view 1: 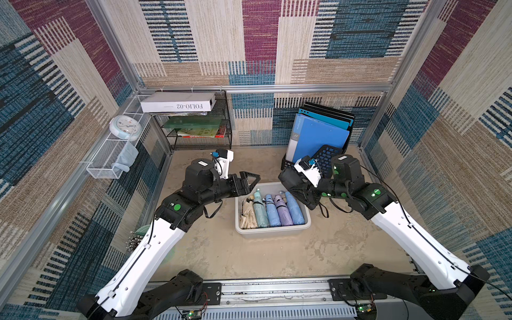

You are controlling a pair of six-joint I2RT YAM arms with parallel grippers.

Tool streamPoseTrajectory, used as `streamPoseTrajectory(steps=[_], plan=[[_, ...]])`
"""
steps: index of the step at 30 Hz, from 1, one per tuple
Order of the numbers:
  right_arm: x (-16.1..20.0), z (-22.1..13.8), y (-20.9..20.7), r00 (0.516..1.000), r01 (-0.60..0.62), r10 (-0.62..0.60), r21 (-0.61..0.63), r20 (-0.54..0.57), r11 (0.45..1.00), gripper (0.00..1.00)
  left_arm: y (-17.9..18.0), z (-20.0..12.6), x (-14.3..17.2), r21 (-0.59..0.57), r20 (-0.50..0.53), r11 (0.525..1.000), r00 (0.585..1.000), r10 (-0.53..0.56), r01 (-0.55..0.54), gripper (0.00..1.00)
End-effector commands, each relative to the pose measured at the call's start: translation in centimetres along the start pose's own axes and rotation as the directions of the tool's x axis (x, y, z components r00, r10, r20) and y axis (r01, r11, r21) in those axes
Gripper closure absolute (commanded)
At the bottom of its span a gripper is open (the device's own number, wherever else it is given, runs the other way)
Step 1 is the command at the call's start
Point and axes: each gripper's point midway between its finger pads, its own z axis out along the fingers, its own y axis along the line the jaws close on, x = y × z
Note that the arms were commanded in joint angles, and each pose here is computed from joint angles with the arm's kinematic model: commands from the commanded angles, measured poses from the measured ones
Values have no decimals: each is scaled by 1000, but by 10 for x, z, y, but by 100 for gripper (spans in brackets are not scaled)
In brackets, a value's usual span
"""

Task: Put the umbrella into the storage box
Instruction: Pick up the umbrella from the center of the board.

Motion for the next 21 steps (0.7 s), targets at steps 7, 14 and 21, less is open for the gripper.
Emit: streamPoseTrajectory(steps=[7, 14, 21], plan=[[-27, 21, 50, 991, 132, -124, -237, 48, 963, 83, -38, 4, 14, 220, -132, 973, 990, -39, 68, 9], [-34, 37, 68, 989, 145, -137, -330, 45, 933, 83, -31, 13, 24, 211, -193, 973, 980, -55, 96, 18], [-32, 49, 70, 990, 138, -140, -348, 18, 927, 83, -31, 16, 23, 220, -191, 971, 980, -55, 97, 54]])
